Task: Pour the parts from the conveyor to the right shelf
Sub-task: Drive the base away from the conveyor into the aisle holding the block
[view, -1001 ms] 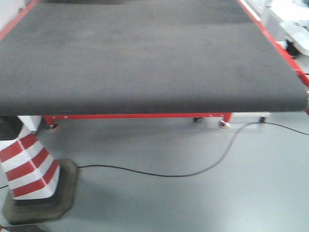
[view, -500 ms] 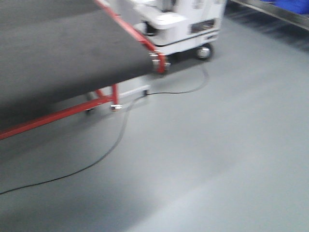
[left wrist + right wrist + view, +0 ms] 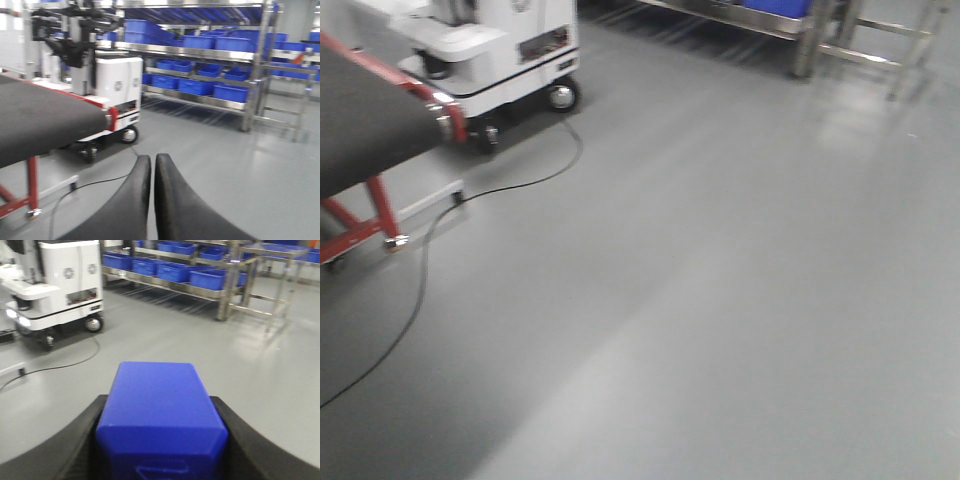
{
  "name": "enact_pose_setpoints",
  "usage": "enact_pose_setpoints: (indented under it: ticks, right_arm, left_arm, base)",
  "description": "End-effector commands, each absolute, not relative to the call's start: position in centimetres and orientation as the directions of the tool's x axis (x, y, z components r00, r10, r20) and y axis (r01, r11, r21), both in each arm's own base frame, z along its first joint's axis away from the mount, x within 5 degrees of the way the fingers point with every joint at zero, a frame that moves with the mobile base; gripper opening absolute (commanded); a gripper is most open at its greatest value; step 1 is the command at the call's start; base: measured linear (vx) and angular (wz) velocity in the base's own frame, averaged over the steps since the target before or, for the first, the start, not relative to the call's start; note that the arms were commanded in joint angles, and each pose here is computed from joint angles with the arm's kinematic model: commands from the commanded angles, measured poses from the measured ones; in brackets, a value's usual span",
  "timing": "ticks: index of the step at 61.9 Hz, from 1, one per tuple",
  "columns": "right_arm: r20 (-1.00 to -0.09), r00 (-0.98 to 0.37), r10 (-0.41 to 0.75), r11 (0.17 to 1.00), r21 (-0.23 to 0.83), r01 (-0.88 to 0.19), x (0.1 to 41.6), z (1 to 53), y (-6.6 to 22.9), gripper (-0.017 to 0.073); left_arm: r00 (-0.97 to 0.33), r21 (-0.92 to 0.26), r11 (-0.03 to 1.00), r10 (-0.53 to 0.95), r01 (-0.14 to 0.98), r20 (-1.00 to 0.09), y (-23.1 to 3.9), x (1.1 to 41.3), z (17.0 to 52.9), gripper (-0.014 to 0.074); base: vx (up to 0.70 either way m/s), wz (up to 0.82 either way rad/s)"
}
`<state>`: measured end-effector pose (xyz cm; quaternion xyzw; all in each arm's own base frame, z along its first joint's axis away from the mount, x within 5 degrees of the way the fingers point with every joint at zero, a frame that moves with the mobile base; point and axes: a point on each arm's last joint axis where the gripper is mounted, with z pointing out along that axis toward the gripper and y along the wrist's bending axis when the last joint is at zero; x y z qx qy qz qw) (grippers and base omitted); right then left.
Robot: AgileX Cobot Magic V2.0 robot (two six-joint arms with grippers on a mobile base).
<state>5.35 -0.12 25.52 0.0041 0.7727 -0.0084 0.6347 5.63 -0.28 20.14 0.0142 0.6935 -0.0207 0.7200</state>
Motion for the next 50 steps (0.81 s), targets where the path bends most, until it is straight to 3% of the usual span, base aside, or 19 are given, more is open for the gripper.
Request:
enact_pose_setpoints:
  ticks: [1,50]
  right_arm:
    - [-0.995,-0.101,-0.017,1.0,-0.02,0.02,5.51,27.13,-0.14,-0.0005]
    - [-0.995,-0.101,-0.017,1.0,-0.02,0.02,5.51,27.13,-0.14,-0.0005]
  left_arm:
    - [0.093,-0.02,0.998,-0.025,0.055,-0.995,-0.3,5.64,19.85,-0.0006]
    - [0.093,-0.02,0.998,-0.025,0.055,-0.995,-0.3,5.64,19.85,-0.0006]
  base:
    - [-0.19,-0.67]
    - [-0.14,-0.78]
